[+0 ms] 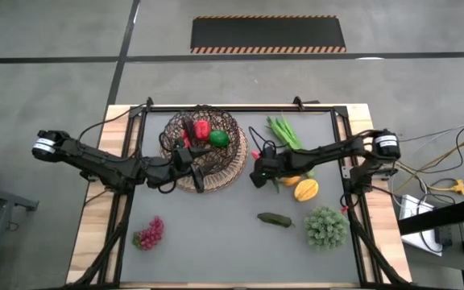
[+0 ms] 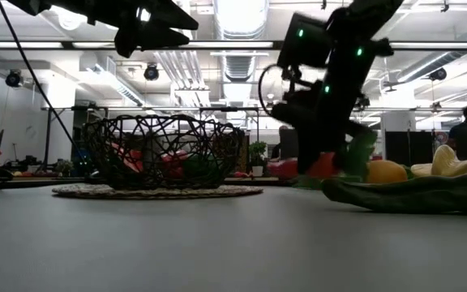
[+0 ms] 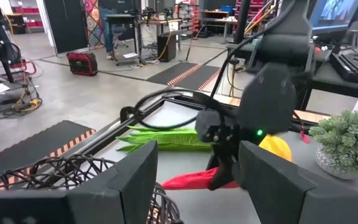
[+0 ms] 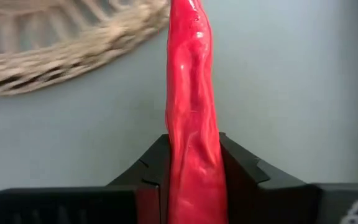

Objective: Build produce basket
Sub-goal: Put the orange carrot into the black wire basket

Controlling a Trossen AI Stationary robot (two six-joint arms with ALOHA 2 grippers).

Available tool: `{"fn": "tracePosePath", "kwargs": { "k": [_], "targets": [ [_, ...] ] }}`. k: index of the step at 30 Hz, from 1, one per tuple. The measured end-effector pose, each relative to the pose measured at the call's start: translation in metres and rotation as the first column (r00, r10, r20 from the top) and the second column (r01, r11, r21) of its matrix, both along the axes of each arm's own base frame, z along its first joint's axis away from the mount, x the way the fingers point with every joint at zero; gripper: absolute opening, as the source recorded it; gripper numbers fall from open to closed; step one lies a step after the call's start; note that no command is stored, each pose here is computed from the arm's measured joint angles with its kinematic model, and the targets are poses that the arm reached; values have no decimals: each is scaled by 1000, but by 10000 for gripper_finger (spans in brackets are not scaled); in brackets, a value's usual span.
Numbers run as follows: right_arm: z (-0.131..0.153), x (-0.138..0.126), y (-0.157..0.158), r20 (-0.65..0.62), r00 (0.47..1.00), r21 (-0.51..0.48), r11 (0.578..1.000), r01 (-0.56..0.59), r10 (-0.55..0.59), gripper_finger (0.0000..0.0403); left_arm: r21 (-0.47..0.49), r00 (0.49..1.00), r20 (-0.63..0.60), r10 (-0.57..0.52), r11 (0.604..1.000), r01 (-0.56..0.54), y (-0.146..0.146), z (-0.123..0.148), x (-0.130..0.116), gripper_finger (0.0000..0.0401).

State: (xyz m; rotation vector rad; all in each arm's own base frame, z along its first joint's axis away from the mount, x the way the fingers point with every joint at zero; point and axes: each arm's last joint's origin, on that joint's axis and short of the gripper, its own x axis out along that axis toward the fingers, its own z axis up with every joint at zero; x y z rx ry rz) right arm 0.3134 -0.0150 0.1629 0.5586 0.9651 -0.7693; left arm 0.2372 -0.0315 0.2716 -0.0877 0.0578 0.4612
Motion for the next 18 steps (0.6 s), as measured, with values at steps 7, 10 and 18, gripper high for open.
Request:
{"fn": "tracePosePath", "kwargs": {
  "k": [7, 10, 18],
  "targets": [
    [38, -13, 31, 91, 900, 79, 897, -434, 427, 102, -19, 1000, 10, -24, 1000, 24, -4, 0, -1, 209],
    [49, -17, 50, 126, 808, 8, 814, -581, 576, 97, -21, 999, 15, -43, 999, 43, -8, 1, -1, 209],
    [61, -14, 94, 365, 449, -396, 572, -719, 816, 96, -35, 985, 59, -159, 986, 161, -19, 4, -1, 209]
  ]
}}
